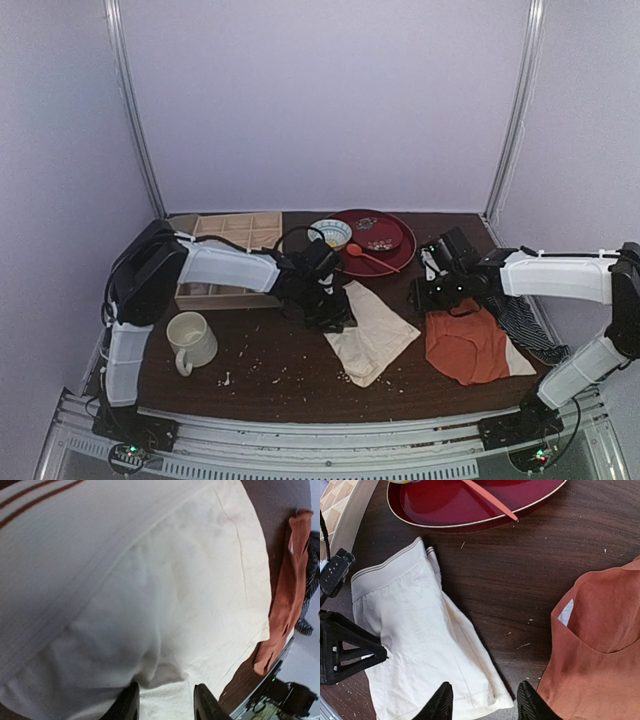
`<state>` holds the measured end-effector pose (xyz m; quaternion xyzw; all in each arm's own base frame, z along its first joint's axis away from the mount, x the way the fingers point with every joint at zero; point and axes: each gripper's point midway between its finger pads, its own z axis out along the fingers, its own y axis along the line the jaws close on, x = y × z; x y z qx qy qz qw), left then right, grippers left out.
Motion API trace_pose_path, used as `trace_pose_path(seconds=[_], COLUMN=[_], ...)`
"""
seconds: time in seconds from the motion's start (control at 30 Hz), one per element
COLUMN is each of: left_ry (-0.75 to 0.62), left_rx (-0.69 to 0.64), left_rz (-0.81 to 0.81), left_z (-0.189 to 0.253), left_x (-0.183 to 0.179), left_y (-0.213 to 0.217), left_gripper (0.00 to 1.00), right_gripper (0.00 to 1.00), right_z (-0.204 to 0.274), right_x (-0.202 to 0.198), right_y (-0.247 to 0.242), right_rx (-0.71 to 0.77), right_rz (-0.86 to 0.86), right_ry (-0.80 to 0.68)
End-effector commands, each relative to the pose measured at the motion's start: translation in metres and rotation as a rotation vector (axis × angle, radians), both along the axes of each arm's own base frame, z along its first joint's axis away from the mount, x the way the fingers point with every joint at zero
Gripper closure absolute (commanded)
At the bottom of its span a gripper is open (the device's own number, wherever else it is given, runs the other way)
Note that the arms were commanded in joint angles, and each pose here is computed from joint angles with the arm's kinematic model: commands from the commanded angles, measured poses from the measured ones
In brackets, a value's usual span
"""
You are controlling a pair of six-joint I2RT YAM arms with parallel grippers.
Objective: Roll the underwear
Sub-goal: Move the underwear to the center of the board.
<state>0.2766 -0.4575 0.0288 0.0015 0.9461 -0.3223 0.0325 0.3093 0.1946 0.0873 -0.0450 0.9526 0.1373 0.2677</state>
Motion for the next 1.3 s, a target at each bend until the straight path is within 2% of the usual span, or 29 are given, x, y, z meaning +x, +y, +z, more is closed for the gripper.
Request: trace_pose_path(seconds=[0.0, 0.1, 0.27, 0.43, 0.57, 0.73, 0.93, 1.1, 1.27], left_ry=[0.105, 0.083, 0.049, -0.019, -0.080, -0.115, -0.160, -0.188, -0.169], left_rx=[0.277, 0.285, 0.292, 0.235, 0.176, 0.107, 0.005, 0.011, 0.040], left_rz=[-0.242, -0.326, -0.417, -0.526, -0.584, -0.485, -0.323, -0.250, -0.199], left_z=[-0.035, -0.034, -0.038, -0.035, -0.011, 0.034, 0.084, 0.102, 0.100], left_x=[-0.055, -0.061, -0.051, -0.029, -0.019, -0.014, -0.017, -0.022, -0.033], left_y=[0.064, 0.079, 0.097, 0.099, 0.090, 0.082, 0.084, 0.089, 0.091], left_gripper=[0.46, 0.46, 0.46, 0.46, 0.44, 0.41, 0.39, 0.39, 0.39], right_gripper=[0.58, 0.58, 0.57, 0.57, 0.57, 0.56, 0.54, 0.53, 0.53], right_z=[0.007, 0.009, 0.003, -0.001, -0.004, -0.009, -0.017, -0.026, -0.034], right_x=[-0.012, -0.018, -0.032, -0.049, -0.060, -0.052, -0.022, 0.007, 0.025], right_y=[-0.005, -0.002, 0.010, 0.031, 0.048, 0.067, 0.103, 0.119, 0.129], right_rx=[0.023, 0.033, 0.037, 0.068, 0.104, 0.130, 0.165, 0.248, 0.284], right_rz=[-0.015, -0.002, 0.045, 0.097, 0.129, 0.176, 0.223, 0.188, 0.183], right_ry=[0.013, 0.020, 0.058, 0.091, 0.114, 0.122, 0.174, 0.201, 0.240])
